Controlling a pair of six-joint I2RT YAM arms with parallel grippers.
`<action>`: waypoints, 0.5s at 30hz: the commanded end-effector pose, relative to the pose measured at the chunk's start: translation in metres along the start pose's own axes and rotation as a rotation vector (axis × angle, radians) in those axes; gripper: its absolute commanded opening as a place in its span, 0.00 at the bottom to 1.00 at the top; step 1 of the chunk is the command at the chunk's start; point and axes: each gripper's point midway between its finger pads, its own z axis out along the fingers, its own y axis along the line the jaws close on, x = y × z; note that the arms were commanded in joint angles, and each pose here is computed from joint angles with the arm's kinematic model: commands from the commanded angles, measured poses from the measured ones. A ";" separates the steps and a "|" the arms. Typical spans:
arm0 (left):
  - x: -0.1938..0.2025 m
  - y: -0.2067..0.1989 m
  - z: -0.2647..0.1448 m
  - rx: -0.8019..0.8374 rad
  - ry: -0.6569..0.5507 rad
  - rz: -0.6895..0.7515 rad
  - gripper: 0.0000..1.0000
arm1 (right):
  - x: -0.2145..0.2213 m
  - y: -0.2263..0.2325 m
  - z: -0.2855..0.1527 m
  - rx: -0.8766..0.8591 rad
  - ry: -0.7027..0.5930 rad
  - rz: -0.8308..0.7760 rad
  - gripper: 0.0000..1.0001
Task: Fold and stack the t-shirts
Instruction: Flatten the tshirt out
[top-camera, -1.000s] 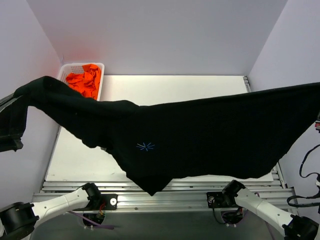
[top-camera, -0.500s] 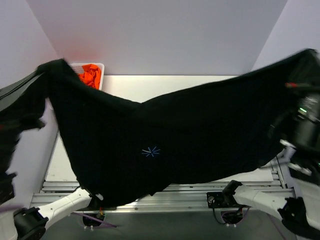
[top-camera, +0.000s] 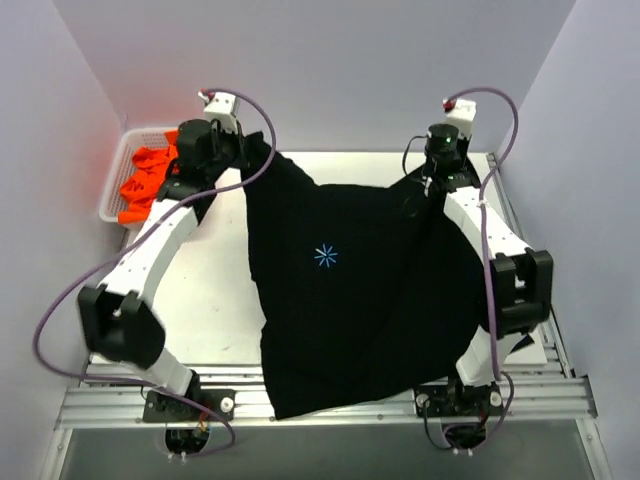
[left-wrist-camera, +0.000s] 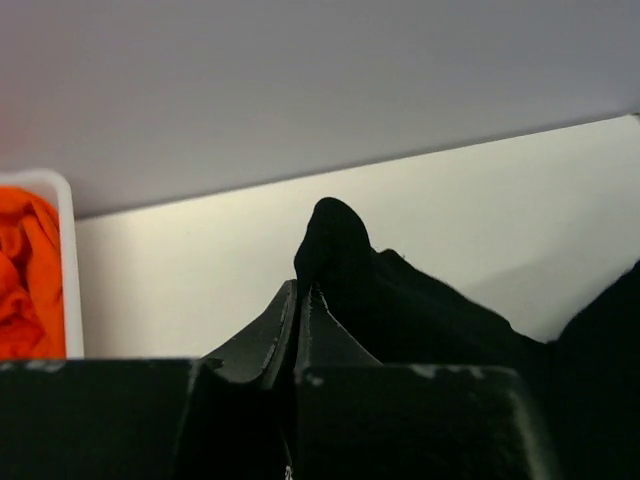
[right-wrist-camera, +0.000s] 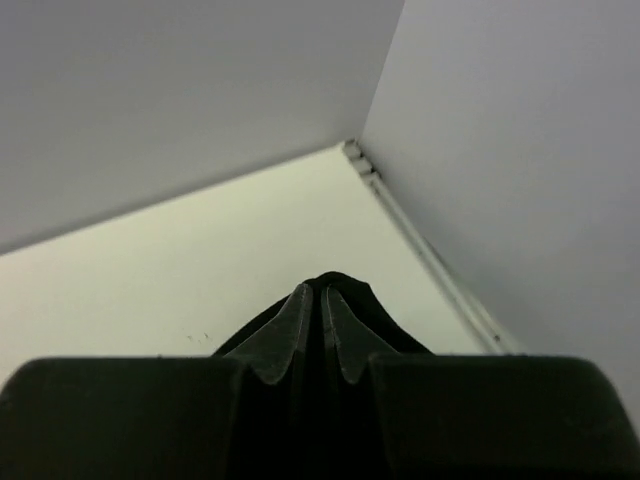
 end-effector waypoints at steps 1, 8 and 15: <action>0.013 0.039 0.062 -0.008 -0.041 -0.129 0.02 | 0.028 0.026 0.049 -0.066 0.063 0.171 0.00; 0.150 0.104 0.209 -0.058 0.237 -0.216 0.02 | 0.137 0.067 0.159 0.003 0.243 0.094 0.00; 0.168 0.123 0.252 -0.077 0.176 -0.238 0.98 | 0.157 0.062 0.200 0.146 0.256 0.146 0.30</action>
